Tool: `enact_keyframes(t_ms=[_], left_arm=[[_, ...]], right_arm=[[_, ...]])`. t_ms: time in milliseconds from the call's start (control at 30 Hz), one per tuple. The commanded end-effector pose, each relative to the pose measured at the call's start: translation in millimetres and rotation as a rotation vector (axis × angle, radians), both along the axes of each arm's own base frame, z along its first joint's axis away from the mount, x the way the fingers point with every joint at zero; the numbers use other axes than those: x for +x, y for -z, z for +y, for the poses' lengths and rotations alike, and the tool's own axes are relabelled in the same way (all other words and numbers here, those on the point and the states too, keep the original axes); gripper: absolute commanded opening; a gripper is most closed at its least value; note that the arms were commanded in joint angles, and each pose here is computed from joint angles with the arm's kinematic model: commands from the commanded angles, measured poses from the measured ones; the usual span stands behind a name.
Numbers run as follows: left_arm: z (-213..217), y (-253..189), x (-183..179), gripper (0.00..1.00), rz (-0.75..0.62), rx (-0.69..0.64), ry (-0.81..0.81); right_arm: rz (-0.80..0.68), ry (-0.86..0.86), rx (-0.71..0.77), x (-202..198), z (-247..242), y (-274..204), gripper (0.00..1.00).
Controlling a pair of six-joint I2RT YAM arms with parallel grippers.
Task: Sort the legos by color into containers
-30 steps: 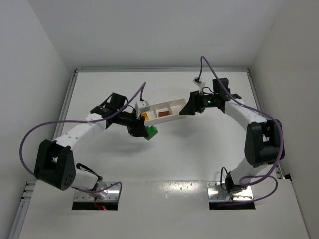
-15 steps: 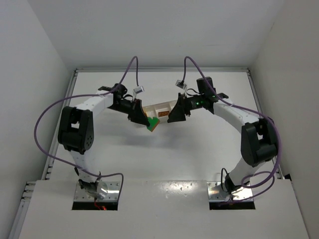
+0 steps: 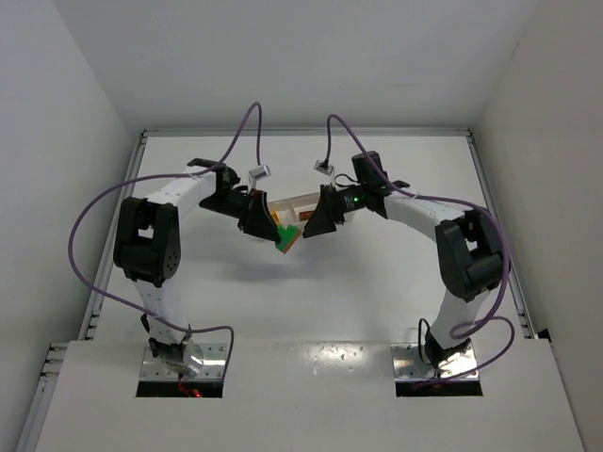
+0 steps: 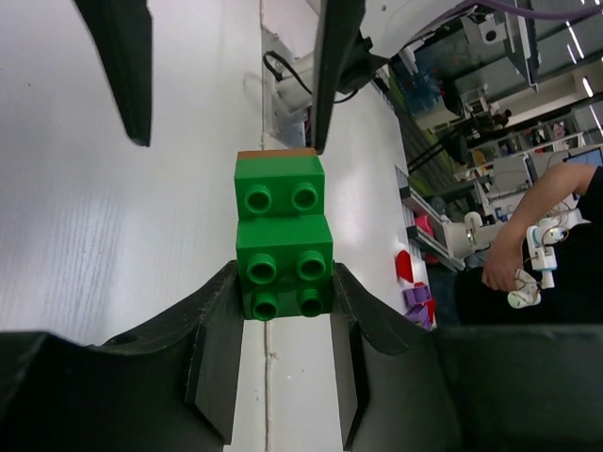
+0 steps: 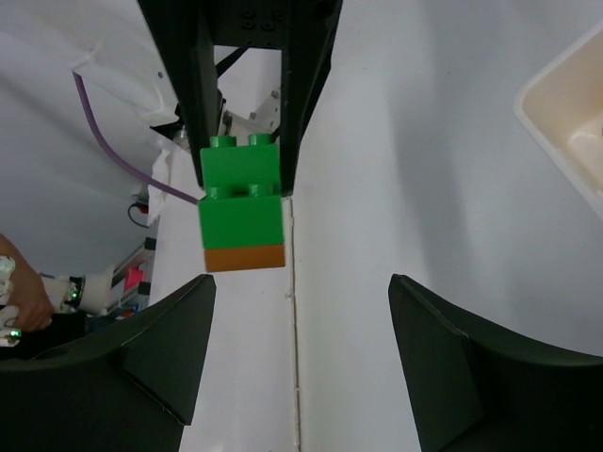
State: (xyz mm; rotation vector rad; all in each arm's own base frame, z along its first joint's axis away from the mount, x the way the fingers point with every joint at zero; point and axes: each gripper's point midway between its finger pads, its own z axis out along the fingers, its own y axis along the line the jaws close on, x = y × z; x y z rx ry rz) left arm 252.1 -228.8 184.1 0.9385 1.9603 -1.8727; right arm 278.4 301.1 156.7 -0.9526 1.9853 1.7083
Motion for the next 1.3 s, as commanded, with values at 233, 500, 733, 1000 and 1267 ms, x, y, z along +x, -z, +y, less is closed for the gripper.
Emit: enact_keyframes(t_ms=[233, 500, 733, 1000, 1267], left_arm=[[-3.0, -33.3, 4.5, 0.19, -0.129, -0.122, -0.015], [-0.9, -30.0, 8.0, 0.19, -0.128, -0.121, -0.024], [-1.3, -31.6, 8.1, 0.19, -0.127, -0.130, -0.026], [15.8, -34.5, 24.0, 0.19, -0.146, -0.149, -0.096], [38.5, -44.8, 41.5, 0.19, -0.203, -0.150, -0.172]], right_arm=[[-0.081, -0.072, 0.090, 9.3, 31.4, -28.1, 0.68], [-0.094, -0.127, 0.113, -4.9, 37.8, -34.5, 0.63], [-0.099, -0.164, 0.125, -14.0, 42.4, -35.8, 0.36], [-0.116, -0.175, 0.118, -22.6, 36.9, -34.1, 0.00], [-0.132, -0.149, 0.074, -30.6, 12.4, -25.8, 0.00]])
